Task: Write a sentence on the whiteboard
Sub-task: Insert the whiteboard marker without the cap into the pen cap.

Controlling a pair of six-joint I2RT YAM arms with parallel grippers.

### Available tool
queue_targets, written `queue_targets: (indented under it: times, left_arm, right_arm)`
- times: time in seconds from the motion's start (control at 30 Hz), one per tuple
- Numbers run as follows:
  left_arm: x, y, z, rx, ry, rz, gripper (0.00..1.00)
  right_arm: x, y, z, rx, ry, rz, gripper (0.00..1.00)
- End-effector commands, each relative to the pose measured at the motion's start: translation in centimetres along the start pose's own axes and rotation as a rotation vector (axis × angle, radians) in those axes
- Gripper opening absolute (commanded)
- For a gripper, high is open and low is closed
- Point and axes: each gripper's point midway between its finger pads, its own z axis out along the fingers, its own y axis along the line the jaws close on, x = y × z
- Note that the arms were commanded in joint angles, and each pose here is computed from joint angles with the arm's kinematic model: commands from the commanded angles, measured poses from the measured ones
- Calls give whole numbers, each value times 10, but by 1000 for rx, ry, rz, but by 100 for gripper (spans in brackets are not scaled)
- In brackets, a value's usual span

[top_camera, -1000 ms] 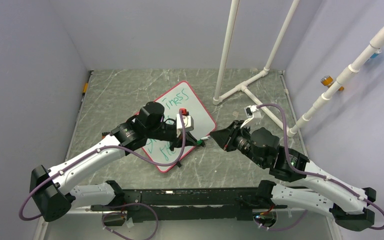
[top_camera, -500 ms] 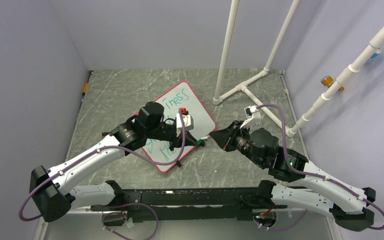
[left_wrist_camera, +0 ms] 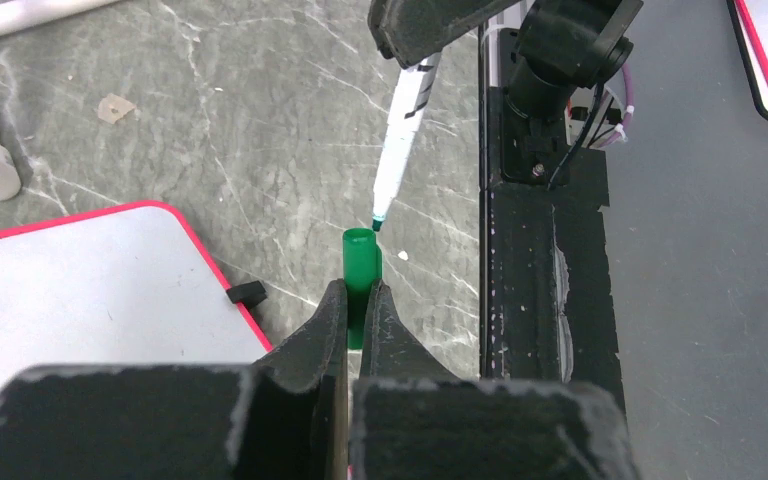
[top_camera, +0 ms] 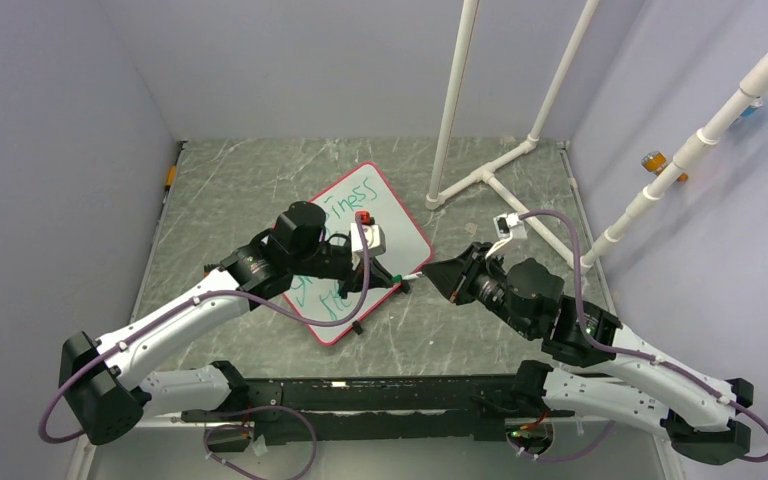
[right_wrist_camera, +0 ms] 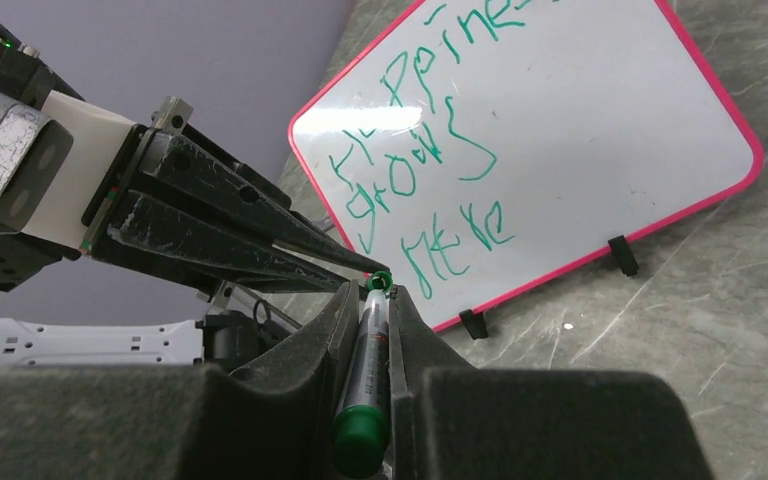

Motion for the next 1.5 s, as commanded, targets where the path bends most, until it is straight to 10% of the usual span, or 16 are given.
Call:
queue_targets:
  times: [0.0,1.47]
  left_arm:
    - [-16,4,-2,-15,-55,32,0]
    - [-18,2,-5,-14,-56,44,0]
  right_arm:
    - [-3,6,-3,-24,-3,15,0]
    - [-23,12,2,-14,-74,11,0]
